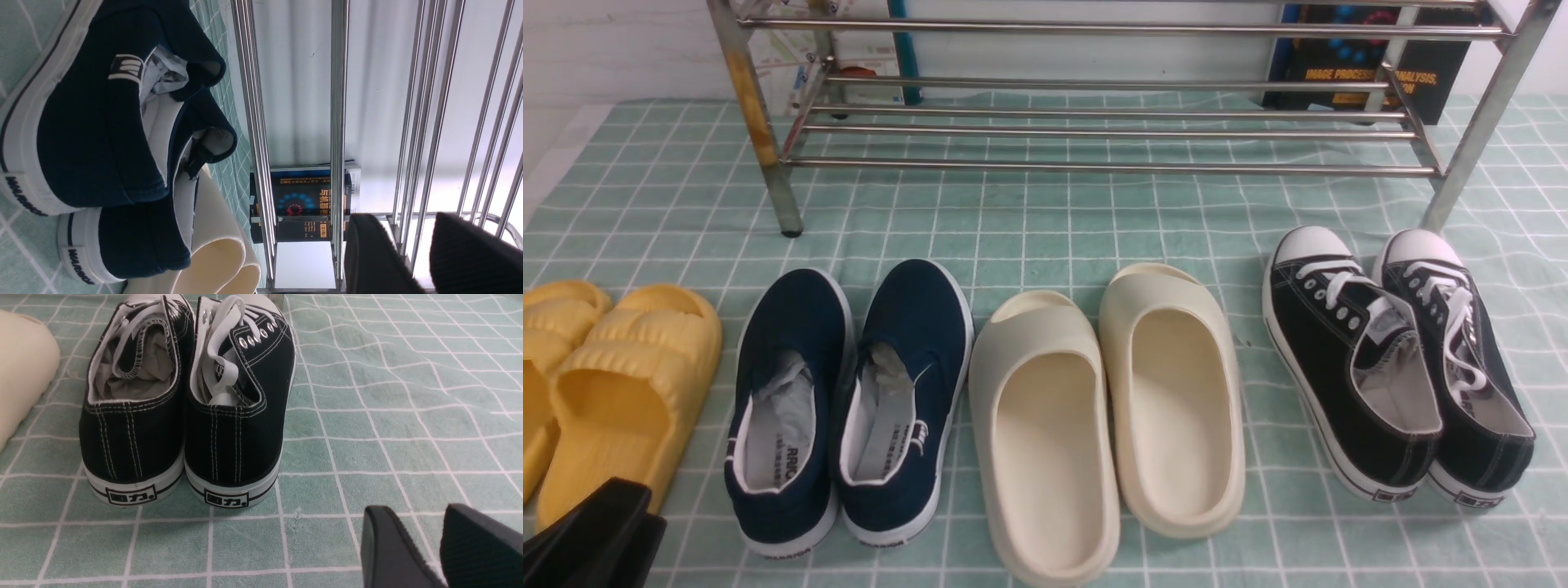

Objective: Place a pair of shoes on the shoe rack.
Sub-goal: Use the left arm to grab the shoe closest to it

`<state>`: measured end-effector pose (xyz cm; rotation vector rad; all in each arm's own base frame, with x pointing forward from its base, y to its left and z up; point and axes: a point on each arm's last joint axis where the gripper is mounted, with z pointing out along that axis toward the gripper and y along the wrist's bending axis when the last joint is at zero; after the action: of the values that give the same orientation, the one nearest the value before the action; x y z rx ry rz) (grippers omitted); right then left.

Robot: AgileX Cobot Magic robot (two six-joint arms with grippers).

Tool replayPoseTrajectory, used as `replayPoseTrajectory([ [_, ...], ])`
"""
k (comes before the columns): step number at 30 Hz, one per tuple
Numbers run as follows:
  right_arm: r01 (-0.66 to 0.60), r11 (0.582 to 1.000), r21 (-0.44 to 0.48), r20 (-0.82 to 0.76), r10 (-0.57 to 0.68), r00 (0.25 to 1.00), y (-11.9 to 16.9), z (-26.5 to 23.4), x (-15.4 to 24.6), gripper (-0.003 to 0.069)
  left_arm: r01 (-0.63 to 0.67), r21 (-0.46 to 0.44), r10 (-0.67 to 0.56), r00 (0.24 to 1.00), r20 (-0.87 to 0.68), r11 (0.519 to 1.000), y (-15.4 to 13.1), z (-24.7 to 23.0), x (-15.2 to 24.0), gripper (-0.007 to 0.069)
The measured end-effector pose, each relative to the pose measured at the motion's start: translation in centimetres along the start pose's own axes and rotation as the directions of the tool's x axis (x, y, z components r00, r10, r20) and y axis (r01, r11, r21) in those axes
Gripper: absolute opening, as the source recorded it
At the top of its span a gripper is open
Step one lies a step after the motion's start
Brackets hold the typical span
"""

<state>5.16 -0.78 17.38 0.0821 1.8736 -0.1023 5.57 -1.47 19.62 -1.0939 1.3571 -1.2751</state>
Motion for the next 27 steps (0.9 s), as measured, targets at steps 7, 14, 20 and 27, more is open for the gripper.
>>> replayPoseTrajectory([
  [7, 0.0, 1.0, 0.0, 0.0, 0.0, 1.0, 0.0, 0.0, 0.0, 0.0239, -0.16, 0.069, 0.163, 0.986, -0.042, 0.985, -2.7, -0.5, 0.4, 0.0239],
  [14, 0.0, 1.0, 0.0, 0.0, 0.0, 1.0, 0.0, 0.0, 0.0, 0.0239, -0.66, 0.199, 0.678, 0.734, -0.037, 0.725, -10.4, -2.3, 1.3, 0.0176],
  [20, 0.0, 1.0, 0.0, 0.0, 0.0, 1.0, 0.0, 0.0, 0.0, 0.0239, -0.867, 0.014, 0.798, 0.453, -0.396, 0.499, -13.8, 1.5, 0.5, 0.002],
  [27, 0.0, 1.0, 0.0, 0.0, 0.0, 1.0, 0.0, 0.0, 0.0, 0.0239, -0.962, -0.137, 0.602, 0.255, -0.757, 0.235, -13.9, 6.6, -2.0, -0.0013],
])
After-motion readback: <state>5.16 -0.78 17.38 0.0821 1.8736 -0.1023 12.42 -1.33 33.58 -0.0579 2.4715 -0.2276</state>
